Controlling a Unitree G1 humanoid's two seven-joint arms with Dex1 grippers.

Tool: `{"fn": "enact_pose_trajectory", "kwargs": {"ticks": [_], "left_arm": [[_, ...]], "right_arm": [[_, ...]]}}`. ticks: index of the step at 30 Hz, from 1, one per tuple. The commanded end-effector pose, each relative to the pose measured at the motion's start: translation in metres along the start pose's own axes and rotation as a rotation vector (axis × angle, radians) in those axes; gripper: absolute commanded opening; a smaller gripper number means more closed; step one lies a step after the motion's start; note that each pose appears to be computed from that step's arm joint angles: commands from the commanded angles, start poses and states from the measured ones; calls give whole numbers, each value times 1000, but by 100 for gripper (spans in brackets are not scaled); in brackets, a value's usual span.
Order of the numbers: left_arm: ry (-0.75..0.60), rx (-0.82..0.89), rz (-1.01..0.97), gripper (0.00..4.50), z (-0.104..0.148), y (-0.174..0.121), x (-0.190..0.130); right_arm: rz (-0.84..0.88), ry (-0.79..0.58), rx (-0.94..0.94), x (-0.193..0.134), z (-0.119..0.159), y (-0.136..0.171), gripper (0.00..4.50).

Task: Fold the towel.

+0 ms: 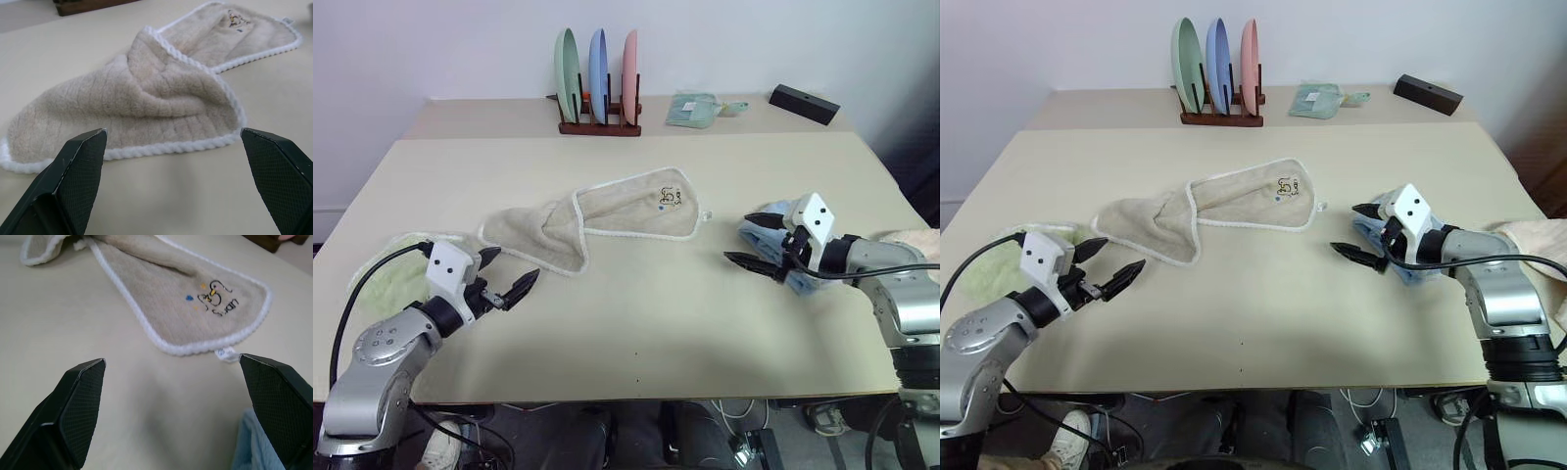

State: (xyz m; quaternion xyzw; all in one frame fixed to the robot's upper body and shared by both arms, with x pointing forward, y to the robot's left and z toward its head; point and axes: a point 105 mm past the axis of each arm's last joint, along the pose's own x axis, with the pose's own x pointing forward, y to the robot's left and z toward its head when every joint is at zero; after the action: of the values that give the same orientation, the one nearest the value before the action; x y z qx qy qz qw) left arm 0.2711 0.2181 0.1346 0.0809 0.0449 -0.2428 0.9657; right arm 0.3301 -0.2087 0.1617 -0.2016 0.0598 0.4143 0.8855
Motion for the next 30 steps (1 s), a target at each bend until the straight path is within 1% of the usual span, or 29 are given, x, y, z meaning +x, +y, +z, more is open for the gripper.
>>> {"fn": "enact_pose_trajectory", "kwargs": {"ticks": [1, 9, 14, 16, 21, 24, 26, 28, 30], "left_arm": [[-43, 34, 10, 446, 13, 1, -3], [-48, 35, 11, 446, 15, 6, 2], [-35, 41, -23, 446, 12, -1, 7], [-42, 40, -36, 446, 14, -3, 10], [-46, 24, -90, 446, 16, -12, 22], [2, 29, -125, 446, 12, -22, 33], [52, 100, -141, 446, 8, -32, 43], [103, 159, -96, 446, 2, -34, 54], [121, 177, -69, 446, 3, -41, 65]], "right_arm": [[-8, -30, -32, 3, 11, -4, 450], [-19, -41, -42, 1, 15, -5, 450], [-9, -42, -49, 6, 13, 4, 450], [-12, -56, -50, 8, 16, 6, 450], [11, -81, 14, 12, 20, 17, 450], [26, -90, 42, 16, 20, 25, 450], [21, -92, 39, 20, 19, 28, 450], [37, -96, 42, 22, 18, 35, 450], [55, -101, 44, 22, 19, 41, 450]]}}
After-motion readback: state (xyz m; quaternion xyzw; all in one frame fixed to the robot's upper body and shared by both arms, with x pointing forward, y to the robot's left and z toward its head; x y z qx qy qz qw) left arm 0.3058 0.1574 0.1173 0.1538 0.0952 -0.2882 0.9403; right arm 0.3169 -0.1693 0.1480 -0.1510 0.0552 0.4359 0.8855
